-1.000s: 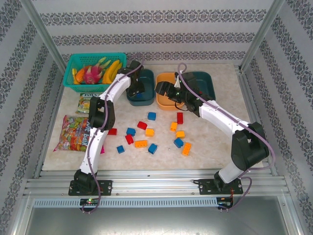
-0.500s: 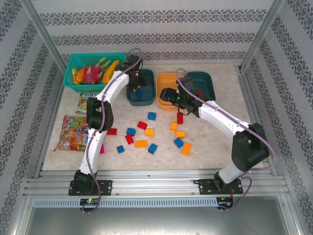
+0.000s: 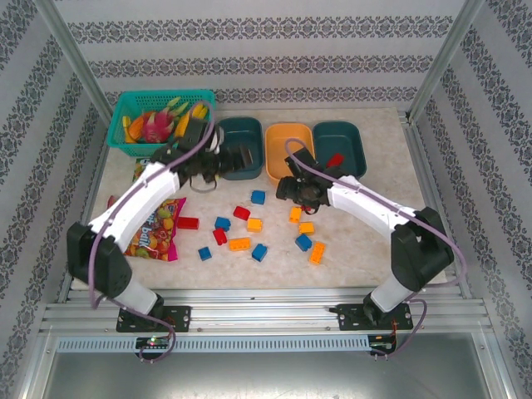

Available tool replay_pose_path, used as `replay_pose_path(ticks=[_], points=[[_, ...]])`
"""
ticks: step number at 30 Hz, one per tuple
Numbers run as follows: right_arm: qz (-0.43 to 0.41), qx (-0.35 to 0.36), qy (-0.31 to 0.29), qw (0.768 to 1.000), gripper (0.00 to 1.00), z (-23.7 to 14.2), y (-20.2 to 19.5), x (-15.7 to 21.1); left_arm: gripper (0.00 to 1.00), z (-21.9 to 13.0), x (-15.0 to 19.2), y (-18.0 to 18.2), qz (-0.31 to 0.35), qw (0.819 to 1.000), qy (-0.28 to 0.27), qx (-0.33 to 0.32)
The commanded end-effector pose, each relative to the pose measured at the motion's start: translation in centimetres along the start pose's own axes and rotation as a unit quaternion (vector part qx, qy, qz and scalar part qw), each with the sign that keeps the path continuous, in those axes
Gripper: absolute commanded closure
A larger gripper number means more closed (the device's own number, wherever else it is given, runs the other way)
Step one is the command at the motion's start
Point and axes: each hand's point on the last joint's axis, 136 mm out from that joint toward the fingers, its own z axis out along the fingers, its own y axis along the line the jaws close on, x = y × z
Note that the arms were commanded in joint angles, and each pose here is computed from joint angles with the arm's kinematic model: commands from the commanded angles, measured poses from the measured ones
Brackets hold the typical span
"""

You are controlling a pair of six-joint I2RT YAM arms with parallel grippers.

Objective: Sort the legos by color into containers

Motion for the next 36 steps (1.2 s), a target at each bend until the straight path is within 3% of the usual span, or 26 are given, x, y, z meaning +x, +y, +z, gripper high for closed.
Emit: replay_pose_path(ticks=[1,7,15,23,27,33,36], points=[[0.010,0.039,0.045,0.998,0.29,1.8,-2.0,2.4,0.05,-1.4,3.4,0.1,0.001,0.999,0.004,0.053],[0.019,0.063,0.077,0.995,0.30,4.2,-2.9,3.6,0.02,-3.4,8.0,2.9,-0.007,0.998,0.026,0.052],[0.019,0.070,0.088,0.994,0.38,6.1,-3.1,3.4,0.03,-3.9,8.2,3.4,-0.021,0.999,0.013,0.047],[0.011,0.077,0.092,0.993,0.59,7.1,-3.2,3.5,0.03,-3.9,8.1,3.2,-0.017,0.999,0.012,0.045],[-0.016,0.067,0.063,0.996,0.76,5.4,-2.1,2.3,0.03,-4.1,7.9,3.0,-0.020,0.999,0.006,0.046],[-0.043,0.016,-0.015,0.999,0.77,-0.2,2.2,-1.6,0.03,-5.0,4.9,0.0,-0.025,0.997,-0.018,0.068],[-0.043,0.001,-0.032,0.999,0.77,-0.9,3.2,-4.4,0.03,-4.3,3.1,-1.6,-0.027,0.997,-0.021,0.075]])
